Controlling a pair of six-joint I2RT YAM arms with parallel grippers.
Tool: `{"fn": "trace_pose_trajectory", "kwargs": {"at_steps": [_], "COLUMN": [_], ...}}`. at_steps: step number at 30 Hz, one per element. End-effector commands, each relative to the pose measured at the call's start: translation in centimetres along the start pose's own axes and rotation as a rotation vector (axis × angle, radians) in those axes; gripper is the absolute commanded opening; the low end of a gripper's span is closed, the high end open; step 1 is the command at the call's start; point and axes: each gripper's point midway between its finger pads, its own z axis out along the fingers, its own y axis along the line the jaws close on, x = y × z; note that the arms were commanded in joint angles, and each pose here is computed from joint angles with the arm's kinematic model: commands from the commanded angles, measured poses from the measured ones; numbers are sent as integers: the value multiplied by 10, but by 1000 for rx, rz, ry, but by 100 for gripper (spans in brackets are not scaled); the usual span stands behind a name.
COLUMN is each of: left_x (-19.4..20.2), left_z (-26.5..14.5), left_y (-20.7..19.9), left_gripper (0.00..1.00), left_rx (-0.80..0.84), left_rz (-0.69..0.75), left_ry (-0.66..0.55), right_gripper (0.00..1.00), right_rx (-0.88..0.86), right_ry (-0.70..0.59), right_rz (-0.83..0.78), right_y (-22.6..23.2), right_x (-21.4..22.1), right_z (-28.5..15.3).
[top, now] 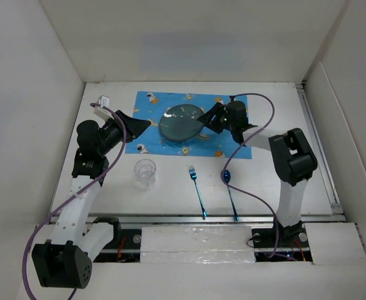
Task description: Set the dinner table for one person
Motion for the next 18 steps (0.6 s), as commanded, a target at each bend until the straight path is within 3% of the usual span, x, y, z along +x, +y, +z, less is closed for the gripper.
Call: {"fn": "trace_pose_trajectory", "kwargs": {"at_steps": [1,2,5,9,10,12,13,14,16,18], "left_x": [-10,-12,-13,-17,-18,-19,-20,-24,-29,-39], "left_z": [-2,-4,-5,-7,-7,-8,-9,-11,-13,-18], "left_y": [-11,-13,-15,-18,-18,-17,-18,-22,-21,-27], "left_gripper": [32,40,47,52,52,43,39,21,0,0], "left_rx": [43,41,47,47,42,32,30,35,20,16], "left_rz": [43,51,56,68,69,81,87,104,121,149], "left_ry": [-31,-37,-46,-61,-68,-71,-73,-82,-102,-119], "right_gripper": [60,60,61,61,56,42,14,0,0,0], "right_rx": [-39,27,47,108,95,47,33,18,-12,-68], "right_ry": [-114,-111,-112,-138,-118,-70,-64,-47,30,72], "right_rz": [-163,-209,-260,-341,-356,-443,-480,-560,-674,-792], "right_y": [40,20,15,11,13,30,41,51,78,112], "right_x": [-39,-35,-33,-38,-34,-14,-6,2,44,86], "right_z": [-38,-51,-71,-101,-102,-106,-108,-108,-111,-118]}}
